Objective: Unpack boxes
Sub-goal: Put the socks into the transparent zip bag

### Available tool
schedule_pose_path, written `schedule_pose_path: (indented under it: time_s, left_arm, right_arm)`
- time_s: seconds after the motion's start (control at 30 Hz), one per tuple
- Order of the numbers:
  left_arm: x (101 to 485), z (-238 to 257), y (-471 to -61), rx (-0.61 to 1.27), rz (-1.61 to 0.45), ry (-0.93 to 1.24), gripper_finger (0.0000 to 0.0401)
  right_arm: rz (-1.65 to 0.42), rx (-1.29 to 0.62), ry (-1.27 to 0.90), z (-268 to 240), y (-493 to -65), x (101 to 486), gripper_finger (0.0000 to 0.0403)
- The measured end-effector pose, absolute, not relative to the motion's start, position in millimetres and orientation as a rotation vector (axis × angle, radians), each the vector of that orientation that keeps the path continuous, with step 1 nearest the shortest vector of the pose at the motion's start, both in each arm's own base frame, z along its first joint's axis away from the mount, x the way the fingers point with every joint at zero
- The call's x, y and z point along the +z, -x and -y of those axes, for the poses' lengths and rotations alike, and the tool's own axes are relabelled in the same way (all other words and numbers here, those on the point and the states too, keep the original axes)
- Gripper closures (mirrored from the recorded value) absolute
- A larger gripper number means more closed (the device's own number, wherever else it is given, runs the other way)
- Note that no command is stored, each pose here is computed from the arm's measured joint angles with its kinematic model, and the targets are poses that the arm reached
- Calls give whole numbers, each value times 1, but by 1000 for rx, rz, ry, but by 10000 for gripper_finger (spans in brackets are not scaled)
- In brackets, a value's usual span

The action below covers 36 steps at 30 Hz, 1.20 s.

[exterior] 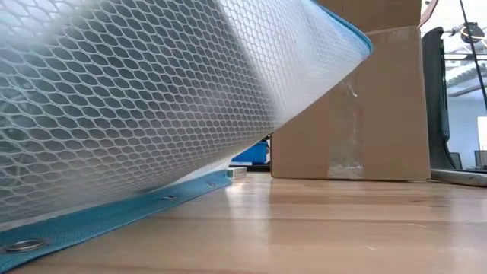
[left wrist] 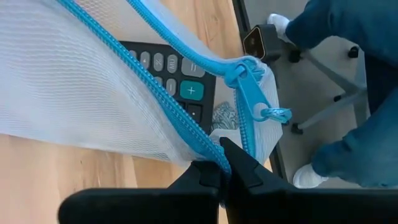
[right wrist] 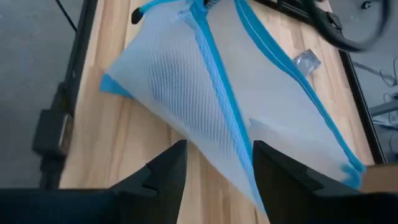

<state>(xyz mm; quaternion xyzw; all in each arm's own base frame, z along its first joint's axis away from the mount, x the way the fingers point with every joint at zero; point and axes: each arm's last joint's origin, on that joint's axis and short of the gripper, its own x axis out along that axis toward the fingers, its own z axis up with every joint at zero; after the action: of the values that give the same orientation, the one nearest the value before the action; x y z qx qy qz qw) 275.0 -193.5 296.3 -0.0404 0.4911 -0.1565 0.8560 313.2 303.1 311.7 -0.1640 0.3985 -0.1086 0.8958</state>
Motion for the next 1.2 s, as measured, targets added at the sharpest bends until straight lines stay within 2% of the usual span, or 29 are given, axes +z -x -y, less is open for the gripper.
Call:
schedule_pose_path:
  time_s: [0.3,0.57,0.8,1.1,1.2]
  left_arm:
    - [298,195,-278,-338,-995,97,401]
    - [299,195,-278,-338,-983,94,401]
    - [300,196,-279,-347,-963,80,401]
    - [301,197,-280,-357,-947,79,401]
    - [301,196,-279,-355,-955,76,401]
  right_arm:
    - [-788,-130,337,-294,-359,299,232]
    - [-825,14,224,-277,-385,301,232]
    - [-860,-9,226,-265,-393,296,232]
    - [-932,-42,259,-260,-408,265,233]
    - [-939,-45,259,-260,-409,263,249]
